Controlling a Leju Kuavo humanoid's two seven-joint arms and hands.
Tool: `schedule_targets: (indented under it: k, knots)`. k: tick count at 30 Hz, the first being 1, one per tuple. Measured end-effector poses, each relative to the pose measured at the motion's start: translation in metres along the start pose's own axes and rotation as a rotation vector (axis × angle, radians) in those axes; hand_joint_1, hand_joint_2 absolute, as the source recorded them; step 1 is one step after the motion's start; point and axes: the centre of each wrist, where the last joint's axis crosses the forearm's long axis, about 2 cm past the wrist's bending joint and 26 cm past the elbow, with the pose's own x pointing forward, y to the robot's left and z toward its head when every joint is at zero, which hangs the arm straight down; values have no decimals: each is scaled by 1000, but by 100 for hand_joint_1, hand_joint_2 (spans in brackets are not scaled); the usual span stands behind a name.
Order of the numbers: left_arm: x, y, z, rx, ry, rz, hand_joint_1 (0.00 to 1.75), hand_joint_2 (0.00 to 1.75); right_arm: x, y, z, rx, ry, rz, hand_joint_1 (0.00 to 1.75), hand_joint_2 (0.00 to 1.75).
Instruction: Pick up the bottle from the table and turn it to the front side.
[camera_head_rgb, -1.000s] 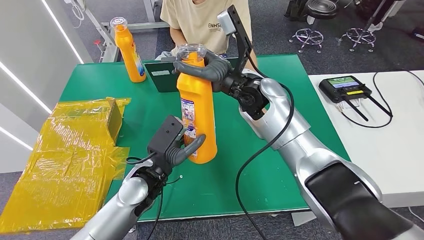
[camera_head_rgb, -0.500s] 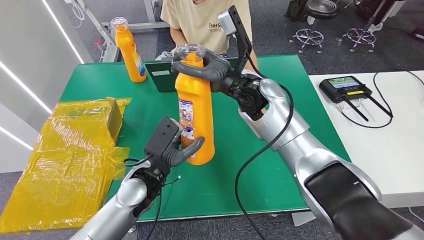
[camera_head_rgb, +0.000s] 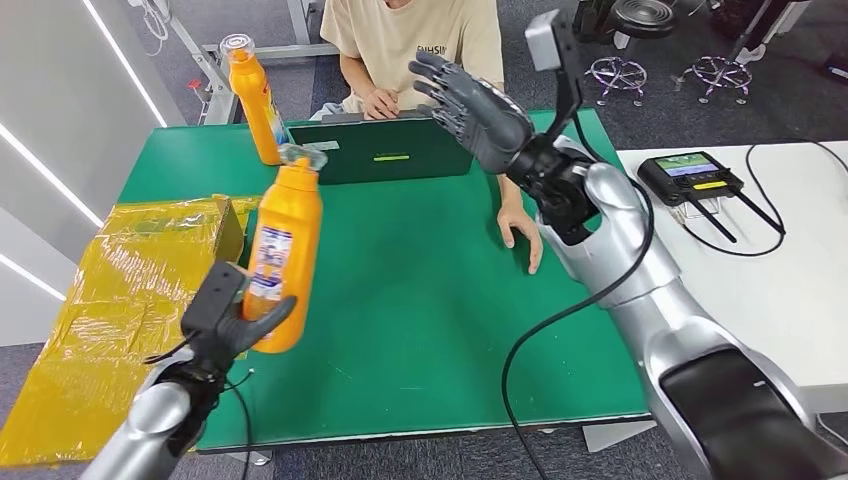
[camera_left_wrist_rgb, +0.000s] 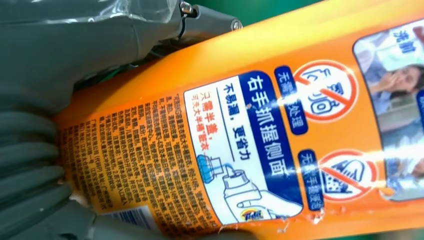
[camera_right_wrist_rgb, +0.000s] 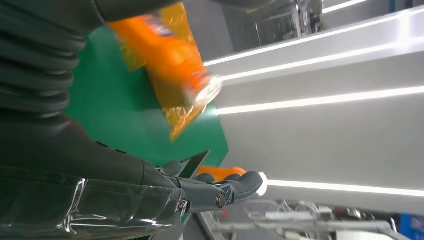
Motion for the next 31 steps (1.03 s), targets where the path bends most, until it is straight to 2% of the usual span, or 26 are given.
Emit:
schedule_targets:
  k: [3,7,10,13,14,15,17,19,21,24,31]
  knots:
    - [-11,42,26,98,26,-40,142,175,-16,-18,48,-63,-23,68,0,0]
    - [-24,97,82,230,78,-79,141,175,-61,-30,154,-214,-20,155,0,0]
    - [-27,137,132,294,127,-91,138,175,-93,-11,249,-341,57,195,0,0]
    - [-17,174,175,325,171,-136,133,175,-94,16,320,-425,131,238,0,0]
    - [-14,182,185,332,186,-153,116,175,-91,23,335,-448,150,246,0,0]
    - [-13,188,193,345,202,-171,93,175,-88,28,348,-470,165,253,0,0]
    - [-13,195,204,371,233,-202,31,175,-79,36,365,-506,182,268,0,0]
    - [-15,195,208,389,252,-216,2,87,-71,40,377,-528,192,284,0,0]
    - [-20,193,210,404,257,-206,0,0,-65,42,383,-540,201,306,0,0]
    - [-26,190,207,430,240,-173,0,0,-59,41,387,-548,209,337,0,0]
    - [-31,175,181,410,198,-137,0,0,-47,34,387,-535,201,396,0,0]
